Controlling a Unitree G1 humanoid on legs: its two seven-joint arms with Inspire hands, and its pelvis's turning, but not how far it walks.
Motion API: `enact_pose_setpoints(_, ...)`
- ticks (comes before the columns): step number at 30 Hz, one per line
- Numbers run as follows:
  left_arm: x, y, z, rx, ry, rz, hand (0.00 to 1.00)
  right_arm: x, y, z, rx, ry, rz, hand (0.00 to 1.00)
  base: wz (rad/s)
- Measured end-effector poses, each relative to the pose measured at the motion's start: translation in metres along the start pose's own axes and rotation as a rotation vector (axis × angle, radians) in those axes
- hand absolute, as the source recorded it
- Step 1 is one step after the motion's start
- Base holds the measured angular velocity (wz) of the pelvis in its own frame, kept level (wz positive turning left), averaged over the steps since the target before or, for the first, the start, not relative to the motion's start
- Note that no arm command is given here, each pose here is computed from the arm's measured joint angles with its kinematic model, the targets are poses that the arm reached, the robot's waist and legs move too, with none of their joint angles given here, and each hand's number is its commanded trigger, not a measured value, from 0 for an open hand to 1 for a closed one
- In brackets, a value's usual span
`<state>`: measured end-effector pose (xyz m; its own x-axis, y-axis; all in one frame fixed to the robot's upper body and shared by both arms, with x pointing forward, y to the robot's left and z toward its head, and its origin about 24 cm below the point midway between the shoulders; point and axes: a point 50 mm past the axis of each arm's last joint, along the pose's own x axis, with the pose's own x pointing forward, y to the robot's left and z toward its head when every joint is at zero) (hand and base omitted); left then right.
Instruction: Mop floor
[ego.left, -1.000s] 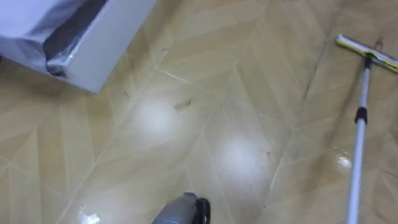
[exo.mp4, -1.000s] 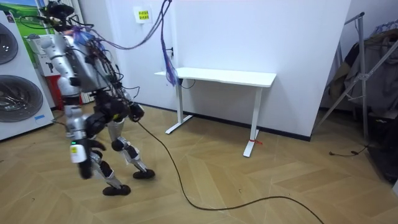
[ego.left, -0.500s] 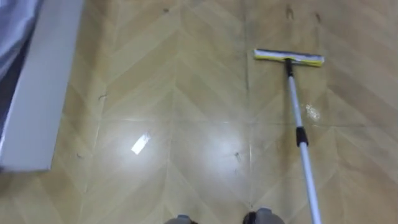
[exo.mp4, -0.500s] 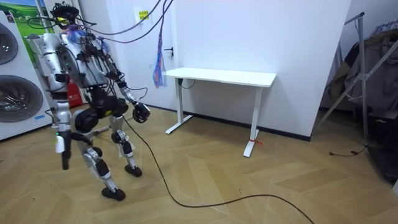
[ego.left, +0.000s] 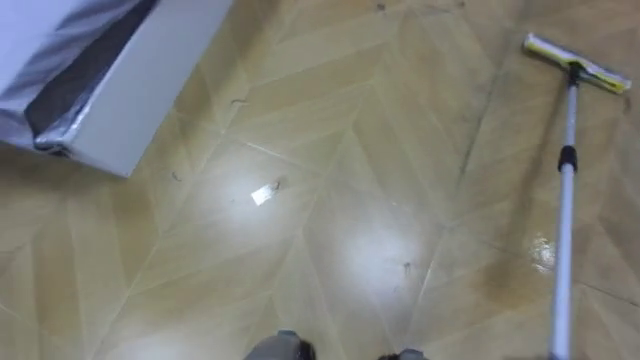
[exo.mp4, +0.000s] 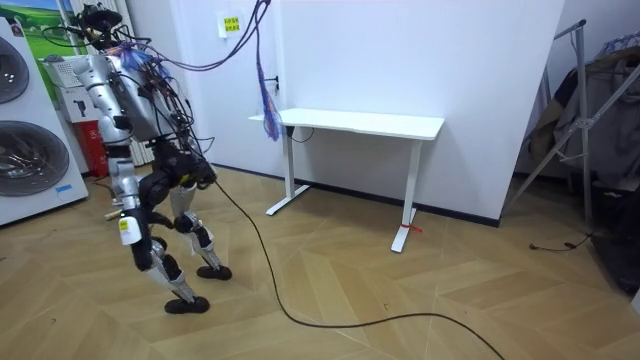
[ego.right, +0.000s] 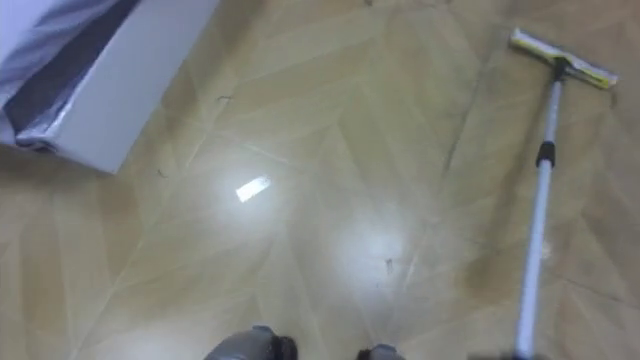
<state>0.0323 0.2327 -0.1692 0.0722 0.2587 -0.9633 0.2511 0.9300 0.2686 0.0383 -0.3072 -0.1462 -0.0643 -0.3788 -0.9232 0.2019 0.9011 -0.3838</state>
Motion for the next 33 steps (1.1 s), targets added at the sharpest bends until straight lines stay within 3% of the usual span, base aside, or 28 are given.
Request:
enact_pose_setpoints(4, 0.000, 0.001, 0.020, -0.024, -0.059, 0.001, 0.00, 0.003, 0.017, -0.038, -0.069, 0.099, 0.012, 1.00, -0.33)
enact_pose_setpoints(9, -0.002, -0.019, 0.025, -0.044, -0.071, -0.034, 0.00, -0.001, 0.038, -0.014, -0.103, 0.040, 0.032, 1.00, -0.63)
enact_pose_setpoints(12, -0.002, -0.019, 0.021, -0.038, -0.044, -0.029, 0.00, -0.005, 0.041, 0.007, -0.082, 0.023, 0.030, 1.00, 0.11)
enact_pose_setpoints(15, -0.002, -0.013, 0.019, -0.043, -0.041, -0.016, 0.00, -0.014, 0.030, 0.053, -0.049, -0.068, 0.017, 1.00, 0.09)
enact_pose_setpoints(17, -0.001, -0.003, 0.014, -0.050, -0.029, 0.009, 0.00, -0.030, 0.012, 0.104, -0.019, -0.201, -0.011, 1.00, 0.11)
enact_pose_setpoints(21, -0.001, 0.012, 0.001, -0.027, -0.009, 0.057, 0.00, -0.044, 0.003, 0.137, 0.012, -0.331, 0.005, 1.00, 0.27)
enact_pose_setpoints(27, -0.002, 0.002, -0.002, -0.021, -0.018, -0.005, 0.00, -0.021, 0.007, 0.084, 0.128, -0.199, 0.066, 1.00, 0.63)
enact_pose_setpoints(30, 0.000, -0.006, -0.005, -0.010, 0.023, -0.039, 0.00, -0.010, 0.007, 0.049, 0.092, -0.122, 0.048, 1.00, -0.34)
enact_pose_setpoints(33, 0.001, 0.000, 0.010, -0.042, -0.030, -0.016, 0.00, -0.001, 0.007, 0.007, -0.006, -0.020, 0.004, 1.00, -0.29)
